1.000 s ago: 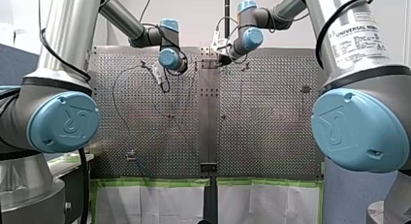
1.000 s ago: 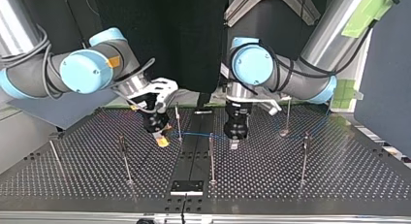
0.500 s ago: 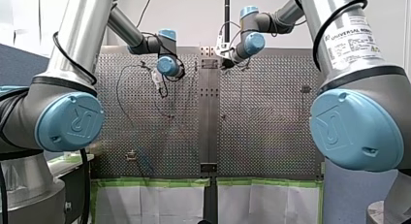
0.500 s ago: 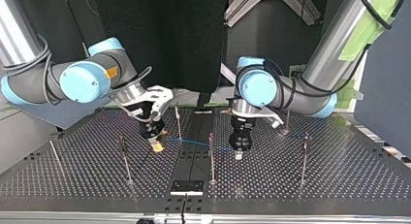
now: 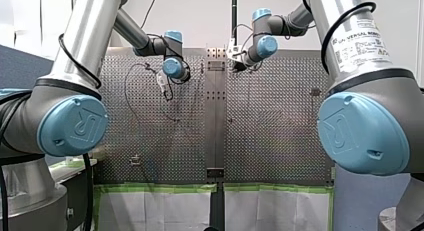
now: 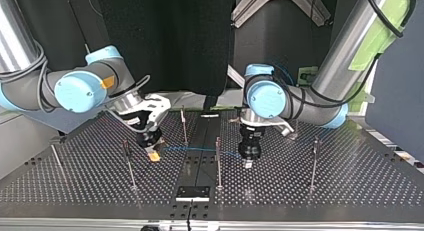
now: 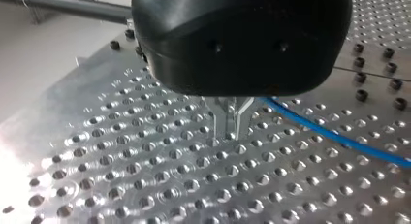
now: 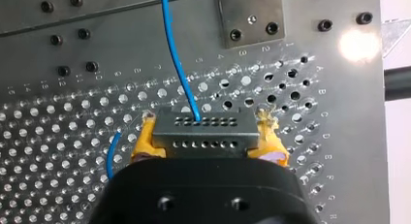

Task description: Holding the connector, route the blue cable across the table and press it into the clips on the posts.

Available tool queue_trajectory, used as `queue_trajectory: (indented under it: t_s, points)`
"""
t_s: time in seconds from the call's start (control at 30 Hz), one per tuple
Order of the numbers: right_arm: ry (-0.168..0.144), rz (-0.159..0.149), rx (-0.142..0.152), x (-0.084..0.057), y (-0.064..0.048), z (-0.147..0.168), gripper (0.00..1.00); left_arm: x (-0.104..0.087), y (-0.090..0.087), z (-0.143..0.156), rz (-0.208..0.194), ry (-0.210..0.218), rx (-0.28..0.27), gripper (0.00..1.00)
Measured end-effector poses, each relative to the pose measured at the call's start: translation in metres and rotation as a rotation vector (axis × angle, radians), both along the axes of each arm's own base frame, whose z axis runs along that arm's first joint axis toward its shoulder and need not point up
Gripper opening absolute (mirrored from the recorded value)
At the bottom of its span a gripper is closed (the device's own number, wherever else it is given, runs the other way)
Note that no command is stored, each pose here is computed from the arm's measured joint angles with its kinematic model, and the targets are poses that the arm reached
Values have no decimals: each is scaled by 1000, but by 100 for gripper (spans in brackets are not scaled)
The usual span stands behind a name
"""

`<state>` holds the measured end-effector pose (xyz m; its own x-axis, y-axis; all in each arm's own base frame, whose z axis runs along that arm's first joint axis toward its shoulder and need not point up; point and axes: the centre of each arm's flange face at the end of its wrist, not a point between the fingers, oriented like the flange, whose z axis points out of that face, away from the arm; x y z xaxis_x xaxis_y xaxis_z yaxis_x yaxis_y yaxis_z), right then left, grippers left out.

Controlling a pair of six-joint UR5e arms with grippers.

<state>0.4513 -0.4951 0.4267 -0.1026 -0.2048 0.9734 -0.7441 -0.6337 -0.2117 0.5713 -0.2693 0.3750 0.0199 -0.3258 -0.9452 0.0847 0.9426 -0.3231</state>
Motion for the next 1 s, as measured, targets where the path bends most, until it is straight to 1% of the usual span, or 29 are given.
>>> queue_trajectory:
  t_s: [0.07,0.1,0.13,0.17,0.2,0.23,0.33,0.47,0.6,0.7,0.83,1.0]
  points:
    - [1,1,0,0,-1,0,0,-2,0,0,8,15,-5,49]
    - [1,1,0,0,-1,0,0,-4,0,0,9,18,-7,49]
    - [1,1,0,-1,-1,0,0,-5,-1,1,9,20,-7,71]
    - [2,2,0,-1,-1,-1,0,-7,-2,3,9,21,-6,85]
    - [2,2,0,-1,-1,-1,0,-9,-2,5,9,23,-5,85]
    - [2,2,0,0,-1,-1,0,-10,-2,6,8,25,-2,100]
    - [3,3,1,0,-1,-1,0,-16,-2,10,9,37,19,100]
    - [4,3,1,0,-1,-2,0,-23,-2,11,22,68,48,100]
    - [5,4,2,0,0,-2,0,-34,-6,14,23,96,62,100]
    - [5,6,3,1,0,-2,0,-47,-9,19,12,114,65,100]
    - [6,6,3,1,0,-2,0,-66,-12,24,-9,126,61,100]
    - [6,7,3,1,1,-2,0,-89,-17,28,-57,132,51,100]
